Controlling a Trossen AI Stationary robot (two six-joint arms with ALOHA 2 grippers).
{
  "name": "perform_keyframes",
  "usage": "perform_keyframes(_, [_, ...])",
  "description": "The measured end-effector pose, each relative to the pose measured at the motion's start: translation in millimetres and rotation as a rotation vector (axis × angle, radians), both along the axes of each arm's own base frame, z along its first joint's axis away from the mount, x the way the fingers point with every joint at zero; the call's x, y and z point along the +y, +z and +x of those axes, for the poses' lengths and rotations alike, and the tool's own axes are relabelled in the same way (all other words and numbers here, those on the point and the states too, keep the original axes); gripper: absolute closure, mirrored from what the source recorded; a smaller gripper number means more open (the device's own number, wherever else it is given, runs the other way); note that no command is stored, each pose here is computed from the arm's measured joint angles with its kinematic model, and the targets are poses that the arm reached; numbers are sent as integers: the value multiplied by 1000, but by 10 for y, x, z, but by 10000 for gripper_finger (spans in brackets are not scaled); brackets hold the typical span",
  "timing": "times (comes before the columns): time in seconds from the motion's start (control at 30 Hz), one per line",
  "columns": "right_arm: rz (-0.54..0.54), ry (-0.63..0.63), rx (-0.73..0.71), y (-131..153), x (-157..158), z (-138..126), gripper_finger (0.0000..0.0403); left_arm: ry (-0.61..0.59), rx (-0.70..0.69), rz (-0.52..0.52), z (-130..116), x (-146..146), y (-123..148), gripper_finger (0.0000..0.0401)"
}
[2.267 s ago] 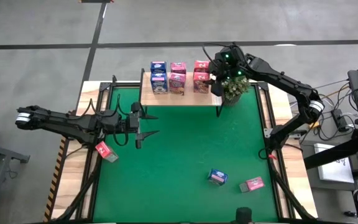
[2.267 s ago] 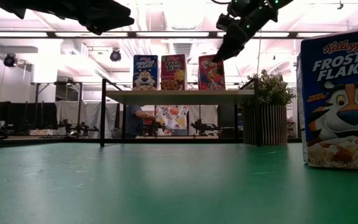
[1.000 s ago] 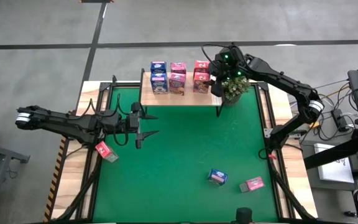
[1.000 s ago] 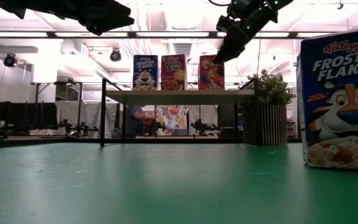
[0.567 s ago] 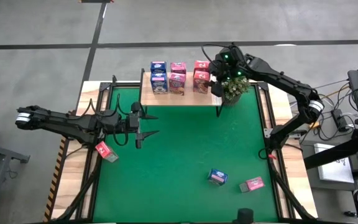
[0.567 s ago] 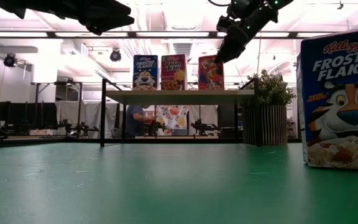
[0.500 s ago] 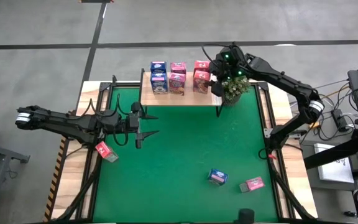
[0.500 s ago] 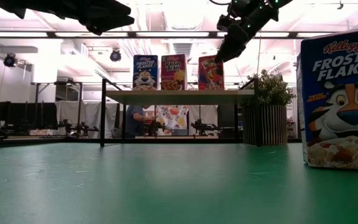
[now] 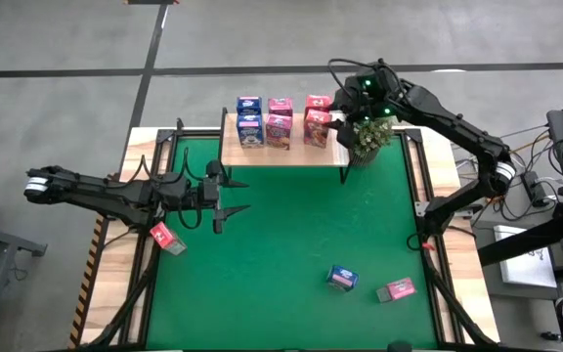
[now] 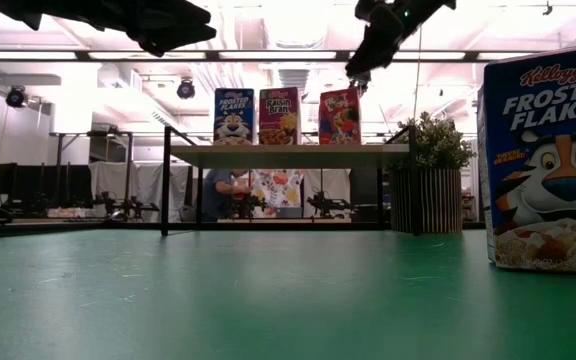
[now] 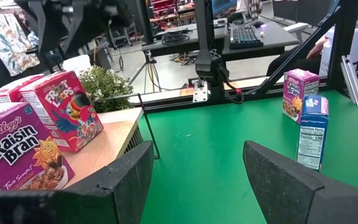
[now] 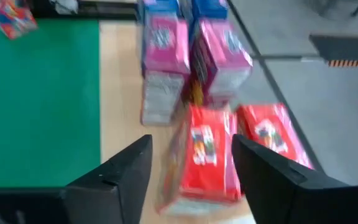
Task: Stack cereal on shelf
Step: Put the bottom right red cereal box on the shelf aligned with the red cereal box
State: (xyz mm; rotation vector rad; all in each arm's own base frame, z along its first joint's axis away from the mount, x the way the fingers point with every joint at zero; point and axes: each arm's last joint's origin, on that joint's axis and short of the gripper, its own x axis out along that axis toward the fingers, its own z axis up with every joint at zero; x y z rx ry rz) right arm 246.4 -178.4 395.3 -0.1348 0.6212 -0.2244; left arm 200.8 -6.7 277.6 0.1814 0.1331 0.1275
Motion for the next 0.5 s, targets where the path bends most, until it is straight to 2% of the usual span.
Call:
perform_keyframes(0.13, [-3,44,-27,76,160,49,230,0,0,0,0,0,0,169])
perform_keyframes(0.33, [32,116,25,-60,346,161,311,0,0,0,0,0,0,169])
perform_keyframes(0.5, [27,58,112,-192,349,156,374,0,0,0,0,0,0,169])
